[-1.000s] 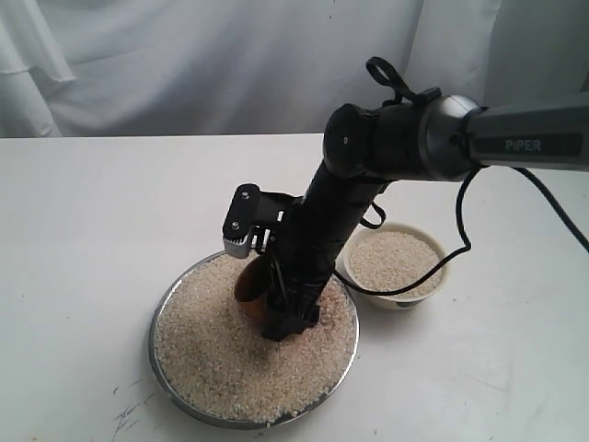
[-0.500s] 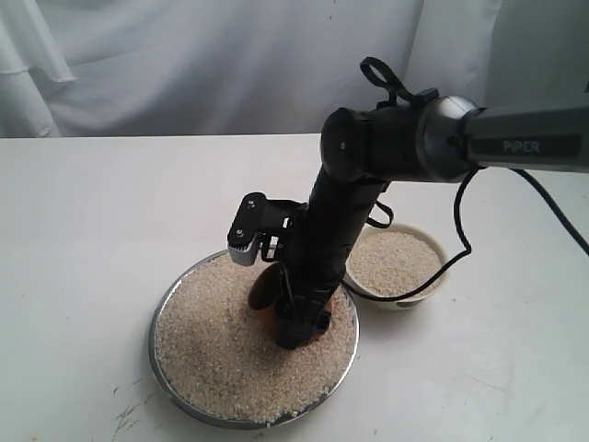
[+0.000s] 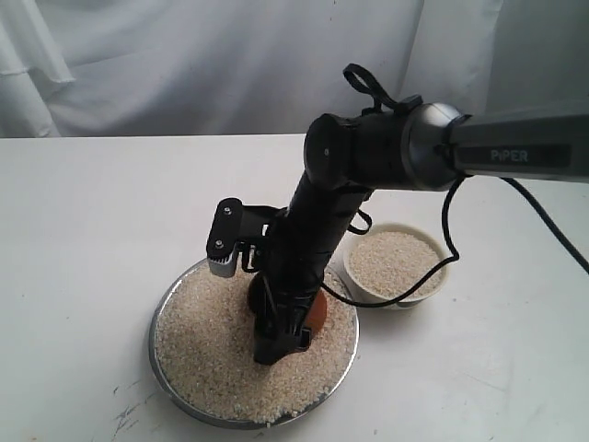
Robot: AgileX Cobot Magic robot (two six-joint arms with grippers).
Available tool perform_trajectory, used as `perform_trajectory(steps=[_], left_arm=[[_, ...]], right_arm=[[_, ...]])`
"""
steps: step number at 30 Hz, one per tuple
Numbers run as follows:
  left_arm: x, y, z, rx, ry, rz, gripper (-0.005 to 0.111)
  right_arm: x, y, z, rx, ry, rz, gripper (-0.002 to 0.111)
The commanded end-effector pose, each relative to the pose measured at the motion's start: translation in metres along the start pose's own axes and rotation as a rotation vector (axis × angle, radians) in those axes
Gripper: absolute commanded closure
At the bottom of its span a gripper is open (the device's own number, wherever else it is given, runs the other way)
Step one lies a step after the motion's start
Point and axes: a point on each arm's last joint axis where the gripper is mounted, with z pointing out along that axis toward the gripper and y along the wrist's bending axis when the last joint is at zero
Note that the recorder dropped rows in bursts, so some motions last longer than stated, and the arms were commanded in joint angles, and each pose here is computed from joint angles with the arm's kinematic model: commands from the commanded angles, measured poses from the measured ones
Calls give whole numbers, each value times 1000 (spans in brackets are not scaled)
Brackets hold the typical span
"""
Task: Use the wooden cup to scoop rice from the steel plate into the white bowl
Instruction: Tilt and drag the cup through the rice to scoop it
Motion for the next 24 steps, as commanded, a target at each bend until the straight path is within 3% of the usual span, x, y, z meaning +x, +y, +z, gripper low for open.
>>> perform_trajectory(steps=[1, 7, 12, 17, 24], left_arm=[[1, 0, 0, 2, -7, -4, 107], [1, 0, 0, 2, -7, -4, 107], [1, 0, 0, 2, -7, -4, 107], [1, 0, 0, 2, -7, -4, 107], [1, 0, 0, 2, -7, -4, 107]], right_arm=[[-2, 0, -18, 21, -30, -15, 10], [9, -10, -45, 44, -76, 38, 10], [27, -20, -56, -53, -169, 155, 10], [41, -27, -66, -128, -304, 167, 10], [58, -26, -66, -201, -312, 201, 10]])
